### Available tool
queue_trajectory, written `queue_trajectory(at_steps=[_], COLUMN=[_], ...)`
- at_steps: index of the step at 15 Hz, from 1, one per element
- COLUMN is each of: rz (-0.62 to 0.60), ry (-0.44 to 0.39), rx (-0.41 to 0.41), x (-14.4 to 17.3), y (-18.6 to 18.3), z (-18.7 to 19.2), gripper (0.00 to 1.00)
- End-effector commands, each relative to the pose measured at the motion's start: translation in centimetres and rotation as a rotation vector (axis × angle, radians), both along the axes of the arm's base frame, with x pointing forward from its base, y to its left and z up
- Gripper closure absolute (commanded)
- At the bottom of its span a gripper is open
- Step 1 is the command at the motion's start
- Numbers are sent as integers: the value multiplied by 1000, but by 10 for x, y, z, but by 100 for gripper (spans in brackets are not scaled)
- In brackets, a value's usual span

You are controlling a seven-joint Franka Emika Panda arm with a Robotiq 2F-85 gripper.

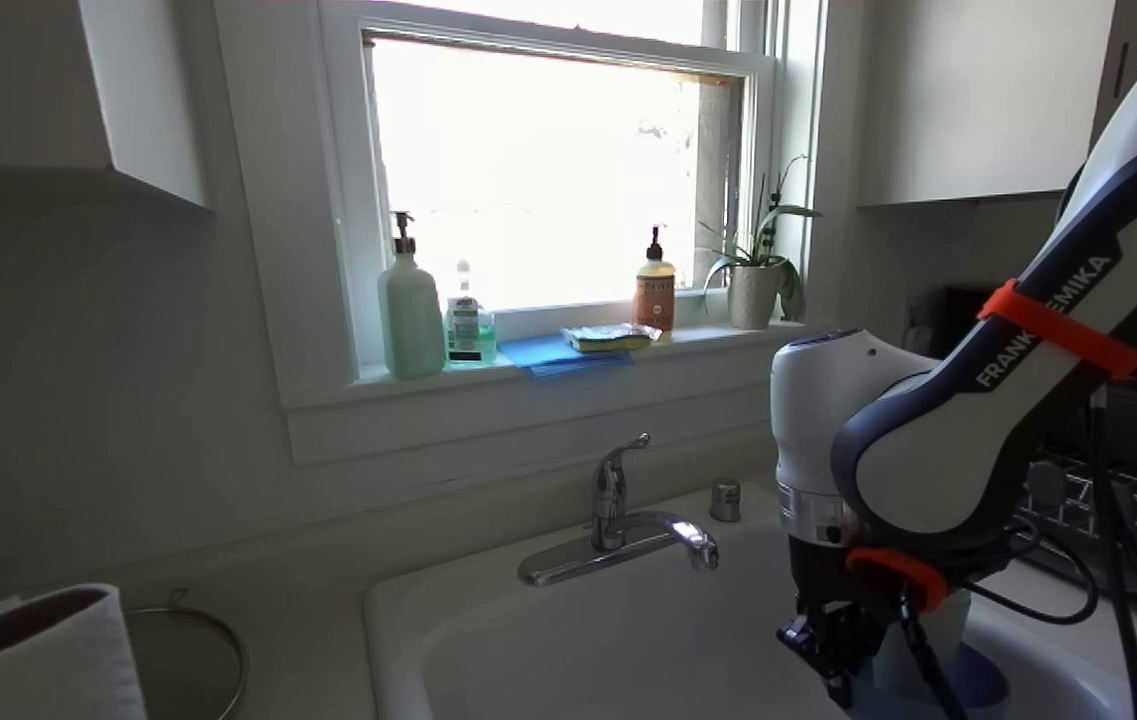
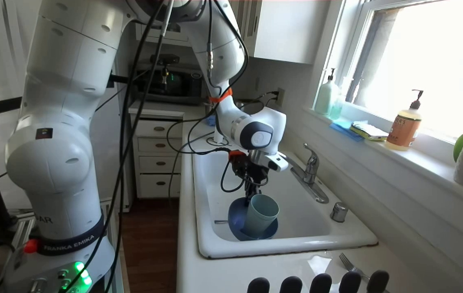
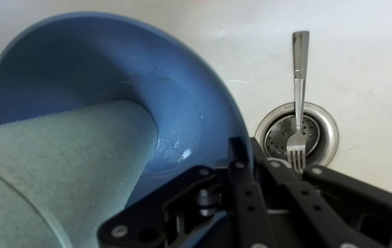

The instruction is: Stack the two cups on the counter in the blue bowl then put the bowl and cups in the sink.

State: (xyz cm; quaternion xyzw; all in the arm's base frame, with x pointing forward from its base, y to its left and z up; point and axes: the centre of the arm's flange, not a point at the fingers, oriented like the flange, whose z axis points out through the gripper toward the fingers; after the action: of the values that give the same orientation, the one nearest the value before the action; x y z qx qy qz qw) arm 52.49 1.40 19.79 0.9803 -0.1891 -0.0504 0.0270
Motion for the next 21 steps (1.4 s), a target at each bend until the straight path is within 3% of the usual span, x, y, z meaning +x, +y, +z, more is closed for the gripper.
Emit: queue_trajectory(at_steps=[1,8,21], rz=[7,97,153], ry=[10,55,-16], rx=[4,7,22], x=[0,-11,-8], y=[2,29,34], z=[-3,-39,-86], gripper=[99,99,99])
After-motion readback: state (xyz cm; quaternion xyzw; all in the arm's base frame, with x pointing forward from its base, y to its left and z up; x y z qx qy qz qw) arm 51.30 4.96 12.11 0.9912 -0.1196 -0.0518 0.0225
